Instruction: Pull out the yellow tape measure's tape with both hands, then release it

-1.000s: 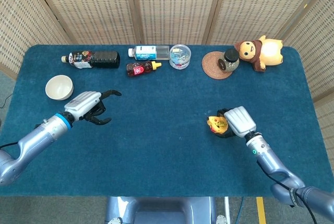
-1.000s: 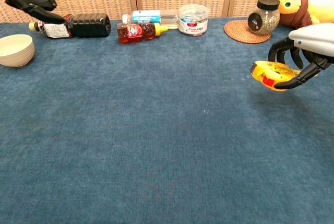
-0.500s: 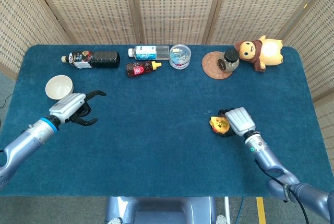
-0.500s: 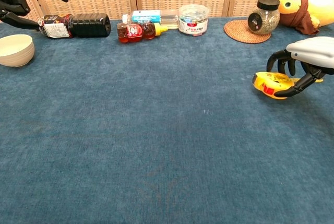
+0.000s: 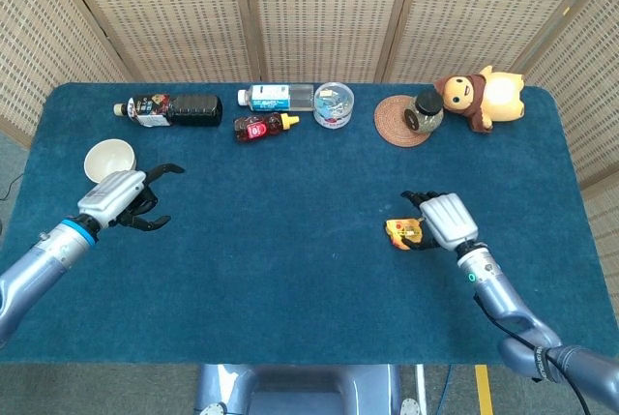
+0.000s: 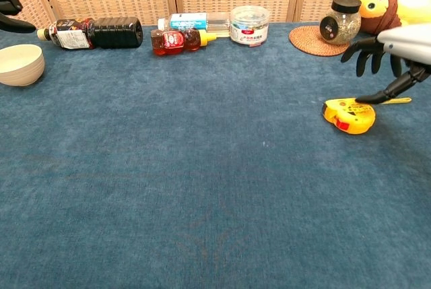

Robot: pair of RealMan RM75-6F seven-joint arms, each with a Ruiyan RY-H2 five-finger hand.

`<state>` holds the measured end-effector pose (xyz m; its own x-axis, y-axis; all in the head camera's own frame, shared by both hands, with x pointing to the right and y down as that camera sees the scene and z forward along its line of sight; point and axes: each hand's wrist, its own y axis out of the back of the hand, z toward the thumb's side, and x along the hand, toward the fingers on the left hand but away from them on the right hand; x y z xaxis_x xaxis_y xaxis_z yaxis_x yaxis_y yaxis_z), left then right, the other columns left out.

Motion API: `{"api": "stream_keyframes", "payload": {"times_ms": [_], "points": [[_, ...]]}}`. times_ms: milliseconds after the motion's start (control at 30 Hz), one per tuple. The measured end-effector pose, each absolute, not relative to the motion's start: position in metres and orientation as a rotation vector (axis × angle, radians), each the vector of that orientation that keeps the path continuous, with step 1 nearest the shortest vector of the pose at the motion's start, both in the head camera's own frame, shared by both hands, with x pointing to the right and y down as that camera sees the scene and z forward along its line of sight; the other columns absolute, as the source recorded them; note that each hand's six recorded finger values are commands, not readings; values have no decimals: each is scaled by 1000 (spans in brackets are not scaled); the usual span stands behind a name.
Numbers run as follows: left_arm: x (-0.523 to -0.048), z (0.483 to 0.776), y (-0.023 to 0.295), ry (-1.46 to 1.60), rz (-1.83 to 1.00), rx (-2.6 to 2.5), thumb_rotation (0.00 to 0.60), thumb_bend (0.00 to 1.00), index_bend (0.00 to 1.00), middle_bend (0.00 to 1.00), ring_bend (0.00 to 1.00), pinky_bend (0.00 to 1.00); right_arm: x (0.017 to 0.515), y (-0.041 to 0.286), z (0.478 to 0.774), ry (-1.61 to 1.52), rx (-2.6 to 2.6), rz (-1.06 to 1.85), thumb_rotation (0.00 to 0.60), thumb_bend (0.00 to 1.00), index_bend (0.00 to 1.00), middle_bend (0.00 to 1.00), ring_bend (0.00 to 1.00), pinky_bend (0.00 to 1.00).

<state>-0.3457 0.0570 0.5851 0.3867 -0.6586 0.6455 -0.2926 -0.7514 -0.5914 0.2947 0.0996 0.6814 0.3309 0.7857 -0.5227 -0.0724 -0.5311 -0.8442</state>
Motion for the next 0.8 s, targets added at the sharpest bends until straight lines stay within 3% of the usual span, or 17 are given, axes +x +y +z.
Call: {"api": "stream_keyframes", "payload": {"times_ms": [100, 367, 500, 800], "points": [[-354, 583, 60, 829, -1328, -2229, 600, 294, 173, 953, 941, 884, 296, 95, 670, -702, -1749, 1280, 357, 252, 316, 440, 469, 543], [-387, 573, 72, 915, -1362, -2037, 600, 319, 440, 953, 901, 860, 310, 91, 641, -849, -1641, 1223, 366, 286, 483, 554, 591, 633], [-411, 566, 84, 979, -1400, -1889, 600, 323, 477, 927, 856, 851, 320, 98, 627, -896, -1577, 1203, 396, 292, 528, 583, 615, 649], [-453, 560, 125, 1109, -1474, -1645, 600, 329, 565, 850, 750, 814, 345, 117, 617, -925, -1513, 1248, 401, 292, 542, 595, 621, 651]]}}
